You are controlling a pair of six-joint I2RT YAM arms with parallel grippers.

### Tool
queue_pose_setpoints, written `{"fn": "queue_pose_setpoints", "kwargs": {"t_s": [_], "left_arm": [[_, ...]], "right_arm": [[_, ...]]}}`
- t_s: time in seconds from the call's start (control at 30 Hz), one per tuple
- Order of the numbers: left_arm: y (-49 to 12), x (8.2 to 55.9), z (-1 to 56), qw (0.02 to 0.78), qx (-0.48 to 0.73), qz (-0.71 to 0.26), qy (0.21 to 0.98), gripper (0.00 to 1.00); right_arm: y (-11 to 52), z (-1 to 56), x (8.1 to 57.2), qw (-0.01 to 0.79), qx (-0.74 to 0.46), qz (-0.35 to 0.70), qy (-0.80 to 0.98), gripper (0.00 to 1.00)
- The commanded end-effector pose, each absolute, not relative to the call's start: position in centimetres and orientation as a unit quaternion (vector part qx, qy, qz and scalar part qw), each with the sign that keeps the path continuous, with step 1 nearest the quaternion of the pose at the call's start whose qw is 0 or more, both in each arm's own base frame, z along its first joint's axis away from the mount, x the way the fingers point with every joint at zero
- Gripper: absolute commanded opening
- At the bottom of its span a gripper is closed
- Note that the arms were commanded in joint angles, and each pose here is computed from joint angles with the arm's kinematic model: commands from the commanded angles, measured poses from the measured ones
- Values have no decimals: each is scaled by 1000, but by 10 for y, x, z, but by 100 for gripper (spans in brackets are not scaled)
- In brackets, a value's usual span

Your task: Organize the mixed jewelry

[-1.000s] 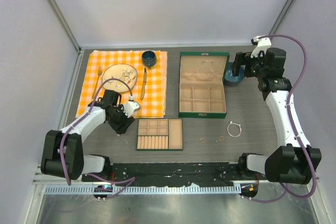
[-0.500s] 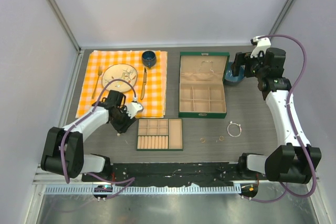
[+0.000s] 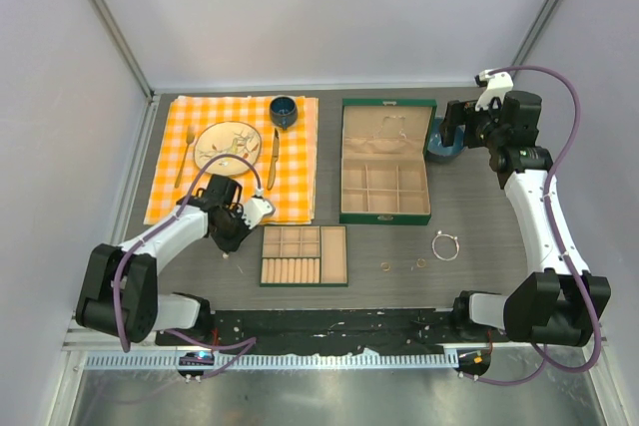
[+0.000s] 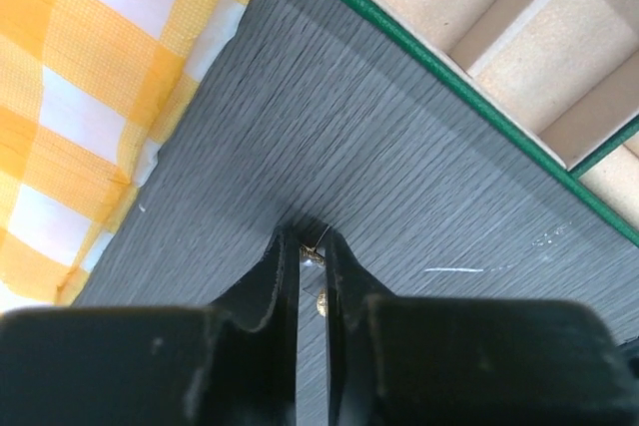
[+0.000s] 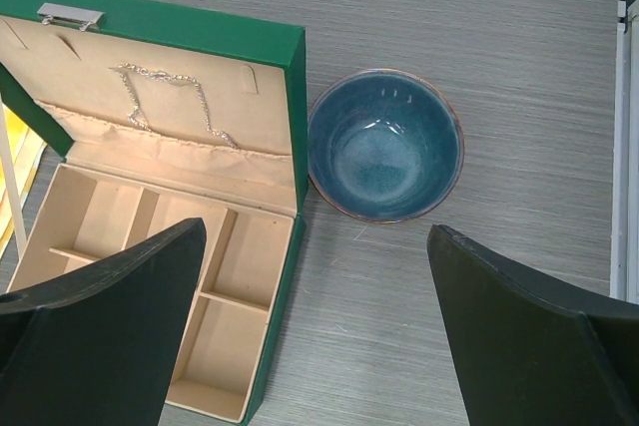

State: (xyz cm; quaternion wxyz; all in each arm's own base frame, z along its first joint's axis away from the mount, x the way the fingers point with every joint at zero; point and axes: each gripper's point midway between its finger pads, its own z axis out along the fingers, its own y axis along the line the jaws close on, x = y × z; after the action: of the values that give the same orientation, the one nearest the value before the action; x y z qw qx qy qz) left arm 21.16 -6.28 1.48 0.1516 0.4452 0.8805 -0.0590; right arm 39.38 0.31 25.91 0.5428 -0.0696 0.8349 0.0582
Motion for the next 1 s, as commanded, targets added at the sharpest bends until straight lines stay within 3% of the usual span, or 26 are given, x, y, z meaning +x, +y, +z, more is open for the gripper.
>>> {"fn": "queue_pose_setpoints", "kwargs": {"t_s": [0.0,0.2,0.5,0.97], "left_arm": [[-66,214,22,156,441,-60,882,6],[-73,220,50,174,435,-69,881,1],[-131,225,124,261,431,-181,845,1],[-166,242,85,230,461,-156,843,2]], "right_arm": [[0,271,399,559,-73,47,825,100],[-1,268,399,555,-73,45,827,100],[-1,265,401,551,-72,44,830,100],[-2,266,401,553,-73,42,829,100]]}}
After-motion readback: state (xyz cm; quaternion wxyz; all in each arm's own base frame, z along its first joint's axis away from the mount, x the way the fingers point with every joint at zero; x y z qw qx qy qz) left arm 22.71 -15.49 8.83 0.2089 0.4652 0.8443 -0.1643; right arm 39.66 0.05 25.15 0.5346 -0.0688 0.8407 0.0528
